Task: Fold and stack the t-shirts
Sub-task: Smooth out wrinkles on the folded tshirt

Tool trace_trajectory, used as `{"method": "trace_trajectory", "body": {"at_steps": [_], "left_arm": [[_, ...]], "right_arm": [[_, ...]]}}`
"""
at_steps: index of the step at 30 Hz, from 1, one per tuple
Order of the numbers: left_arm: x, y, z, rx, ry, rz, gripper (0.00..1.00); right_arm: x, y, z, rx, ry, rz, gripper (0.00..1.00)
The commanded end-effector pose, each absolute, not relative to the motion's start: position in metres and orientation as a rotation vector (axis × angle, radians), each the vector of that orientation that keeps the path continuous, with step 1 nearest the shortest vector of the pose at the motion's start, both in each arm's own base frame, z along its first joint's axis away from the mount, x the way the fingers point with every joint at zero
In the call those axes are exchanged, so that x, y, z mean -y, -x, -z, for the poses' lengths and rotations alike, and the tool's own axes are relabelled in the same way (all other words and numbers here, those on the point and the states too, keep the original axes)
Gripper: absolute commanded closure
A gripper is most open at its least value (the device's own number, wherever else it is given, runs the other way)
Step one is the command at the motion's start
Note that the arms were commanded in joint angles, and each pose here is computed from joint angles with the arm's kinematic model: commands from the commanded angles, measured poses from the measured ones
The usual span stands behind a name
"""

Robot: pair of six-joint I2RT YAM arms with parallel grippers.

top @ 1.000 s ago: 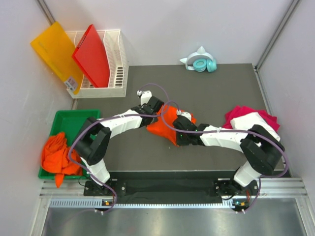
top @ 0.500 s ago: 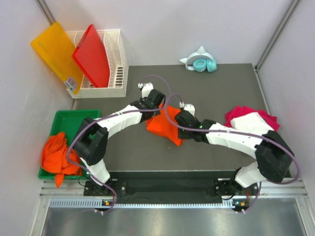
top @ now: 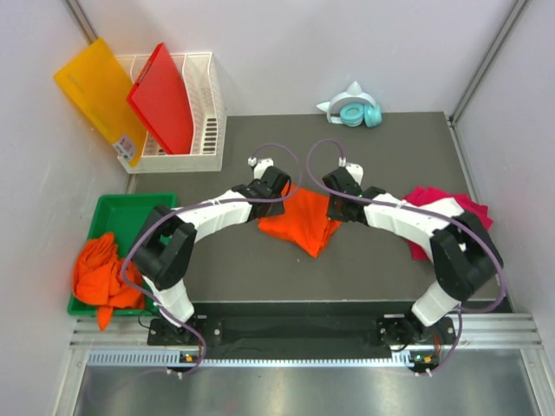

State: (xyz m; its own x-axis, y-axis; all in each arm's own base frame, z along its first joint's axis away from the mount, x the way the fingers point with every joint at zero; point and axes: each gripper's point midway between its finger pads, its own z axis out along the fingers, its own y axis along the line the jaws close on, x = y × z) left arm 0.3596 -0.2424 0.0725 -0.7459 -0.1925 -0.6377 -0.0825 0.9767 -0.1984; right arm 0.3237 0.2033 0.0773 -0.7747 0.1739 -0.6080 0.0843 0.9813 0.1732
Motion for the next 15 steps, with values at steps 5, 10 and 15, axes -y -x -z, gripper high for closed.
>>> {"method": "trace_trajectory", "body": {"at_steps": [5,10,15], "left_arm": [[0.246,-0.347,-0.051,-2.460,0.183,0.254,0.62],[0.242,-0.337,-0.045,-2.489,0.184,0.249,0.63],[0.235,-0.319,-0.039,-2.523,0.191,0.237,0.63]], "right_arm": [[-0.220,-0.347,-0.052,-2.515,-0.172,-0.187,0.94],[-0.212,-0.353,-0.046,-2.533,-0.231,-0.175,0.94],[-0.185,-0.363,-0.040,-2.541,-0.323,-0.128,0.94]]}}
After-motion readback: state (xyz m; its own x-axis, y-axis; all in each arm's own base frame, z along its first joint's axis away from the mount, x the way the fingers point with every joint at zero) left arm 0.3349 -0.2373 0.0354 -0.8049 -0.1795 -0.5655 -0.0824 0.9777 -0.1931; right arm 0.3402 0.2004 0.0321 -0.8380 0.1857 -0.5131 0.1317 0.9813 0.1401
